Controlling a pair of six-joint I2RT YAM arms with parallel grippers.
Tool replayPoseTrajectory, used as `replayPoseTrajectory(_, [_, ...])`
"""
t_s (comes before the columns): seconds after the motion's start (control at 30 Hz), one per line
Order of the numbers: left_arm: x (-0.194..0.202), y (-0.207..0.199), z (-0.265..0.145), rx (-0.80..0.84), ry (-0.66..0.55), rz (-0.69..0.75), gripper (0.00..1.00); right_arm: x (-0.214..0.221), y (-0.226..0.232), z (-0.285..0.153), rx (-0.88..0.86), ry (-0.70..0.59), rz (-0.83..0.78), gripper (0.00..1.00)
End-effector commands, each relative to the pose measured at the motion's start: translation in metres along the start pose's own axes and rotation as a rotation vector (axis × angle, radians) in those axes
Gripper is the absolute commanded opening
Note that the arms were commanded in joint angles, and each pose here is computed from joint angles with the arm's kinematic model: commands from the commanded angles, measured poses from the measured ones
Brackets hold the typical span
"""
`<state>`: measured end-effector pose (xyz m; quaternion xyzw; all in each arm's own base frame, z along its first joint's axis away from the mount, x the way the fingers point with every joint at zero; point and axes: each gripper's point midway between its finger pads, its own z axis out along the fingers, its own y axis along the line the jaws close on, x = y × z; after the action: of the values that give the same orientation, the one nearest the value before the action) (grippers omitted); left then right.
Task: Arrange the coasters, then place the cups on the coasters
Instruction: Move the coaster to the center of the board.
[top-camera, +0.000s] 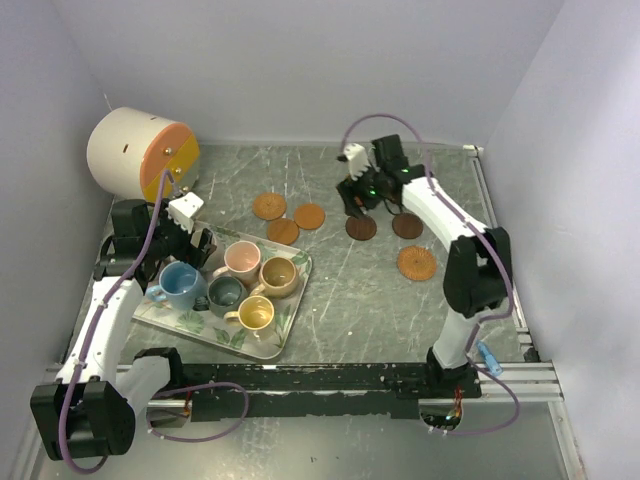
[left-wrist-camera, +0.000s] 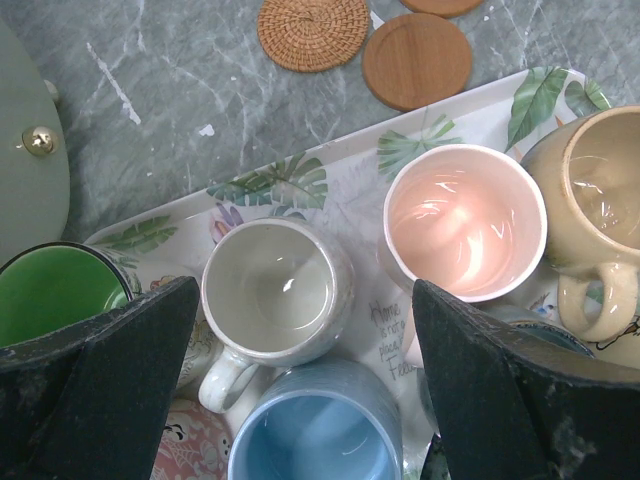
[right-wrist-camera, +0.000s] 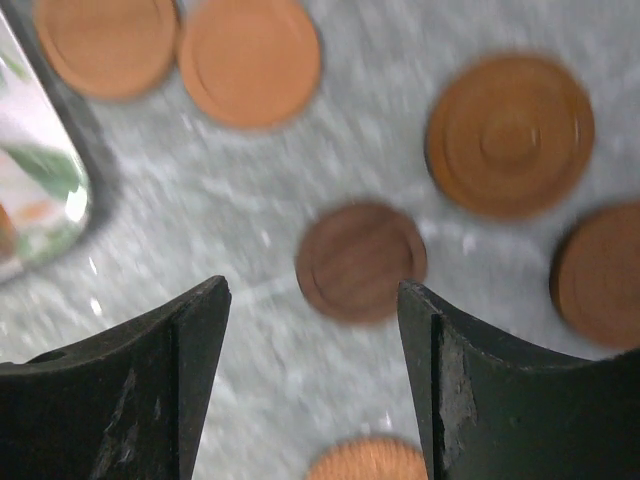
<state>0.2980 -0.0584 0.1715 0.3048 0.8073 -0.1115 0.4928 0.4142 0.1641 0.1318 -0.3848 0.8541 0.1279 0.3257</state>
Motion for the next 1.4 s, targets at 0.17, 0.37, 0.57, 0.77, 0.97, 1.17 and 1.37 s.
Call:
replayPoseTrajectory(0.17, [-0.017, 0.002, -0.005, -0.018, -0.049, 0.041, 1.00, -0.105, 0.049, 0.084, -0.094, -0.196, 0.002, 0.67])
replayPoseTrajectory(0.37, [-0.017, 0.001, -0.007, -0.020, -0.053, 0.044, 1.00, -0.121, 0.073, 0.140, -0.114, -0.200, 0.001, 0.65])
replayPoseTrajectory(0.57, [-0.018, 0.000, -0.008, -0.013, -0.057, 0.048, 1.00, -0.100, 0.062, 0.178, -0.016, -0.123, 0.042, 0.61])
replayPoseTrajectory(0.77, [-0.016, 0.000, -0.005, -0.007, -0.055, 0.045, 0.99, -0.081, 0.056, 0.188, 0.019, -0.088, 0.049, 0.58])
replayPoseTrajectory(0.97, [-0.014, -0.001, -0.005, -0.005, -0.052, 0.046, 0.99, -0.066, 0.054, 0.196, 0.024, -0.046, 0.058, 0.57])
replayPoseTrajectory(1.17, [-0.014, -0.001, -0.004, -0.004, -0.053, 0.048, 1.00, -0.045, 0.061, 0.205, -0.013, 0.029, 0.048, 0.60])
replayPoseTrajectory(1.37, [-0.014, -0.002, -0.004, 0.000, -0.053, 0.047, 1.00, -0.026, 0.066, 0.202, -0.032, 0.077, 0.038, 0.61])
